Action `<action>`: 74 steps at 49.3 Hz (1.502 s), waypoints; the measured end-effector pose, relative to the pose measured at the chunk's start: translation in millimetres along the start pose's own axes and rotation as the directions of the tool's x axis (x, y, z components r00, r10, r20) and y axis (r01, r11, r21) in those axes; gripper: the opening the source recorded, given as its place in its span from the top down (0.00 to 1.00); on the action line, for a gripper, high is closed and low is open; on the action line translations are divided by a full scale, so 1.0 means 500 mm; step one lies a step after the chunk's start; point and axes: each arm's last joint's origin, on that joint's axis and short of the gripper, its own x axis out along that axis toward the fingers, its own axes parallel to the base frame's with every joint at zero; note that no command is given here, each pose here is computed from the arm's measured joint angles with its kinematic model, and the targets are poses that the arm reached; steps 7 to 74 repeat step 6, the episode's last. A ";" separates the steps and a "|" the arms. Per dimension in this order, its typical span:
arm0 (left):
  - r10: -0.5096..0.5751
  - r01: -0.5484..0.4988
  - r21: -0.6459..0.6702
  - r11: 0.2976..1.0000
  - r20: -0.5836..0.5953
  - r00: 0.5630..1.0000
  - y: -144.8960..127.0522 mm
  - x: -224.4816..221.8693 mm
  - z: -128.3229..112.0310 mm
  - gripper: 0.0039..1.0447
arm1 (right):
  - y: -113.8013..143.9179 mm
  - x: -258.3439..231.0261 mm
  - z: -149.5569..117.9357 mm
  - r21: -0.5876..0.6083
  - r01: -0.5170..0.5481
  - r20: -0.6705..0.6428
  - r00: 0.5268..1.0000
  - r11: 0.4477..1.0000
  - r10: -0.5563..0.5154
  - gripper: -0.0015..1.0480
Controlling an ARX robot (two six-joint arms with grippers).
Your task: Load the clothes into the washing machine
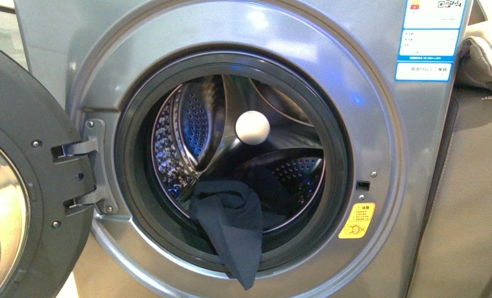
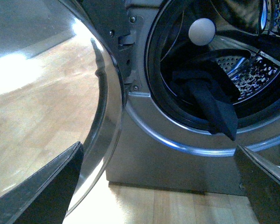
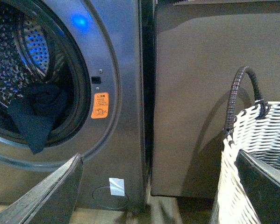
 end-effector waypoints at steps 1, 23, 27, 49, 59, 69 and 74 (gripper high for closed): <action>0.000 0.000 0.000 1.000 0.000 1.000 0.000 0.000 0.000 0.06 | 0.000 0.000 0.000 0.000 0.000 0.000 1.000 1.000 0.000 0.07; 0.000 0.000 0.000 1.000 0.000 1.000 0.000 0.000 0.000 0.06 | 0.000 0.000 0.000 0.000 0.000 0.000 1.000 1.000 0.000 0.07; 0.000 0.000 0.000 1.000 0.000 1.000 0.000 0.000 0.000 0.06 | 0.000 0.000 0.000 0.000 0.000 0.000 1.000 1.000 0.000 0.07; 0.000 0.000 0.000 1.000 0.000 1.000 0.000 0.000 0.000 0.06 | 0.000 0.000 0.000 0.000 0.000 0.000 1.000 1.000 0.000 0.07; 0.000 0.000 0.000 1.000 0.000 1.000 0.000 0.000 0.000 0.06 | 0.000 0.000 0.000 0.000 0.000 0.000 1.000 1.000 0.000 0.07; 0.000 0.000 0.000 1.000 0.000 1.000 0.000 0.000 0.000 0.06 | 0.000 0.000 0.000 0.000 0.000 0.000 1.000 1.000 0.000 0.07; 0.000 0.000 0.000 1.000 0.000 1.000 0.000 0.000 0.000 0.06 | 0.000 0.000 0.000 0.000 0.000 0.000 1.000 1.000 0.000 0.07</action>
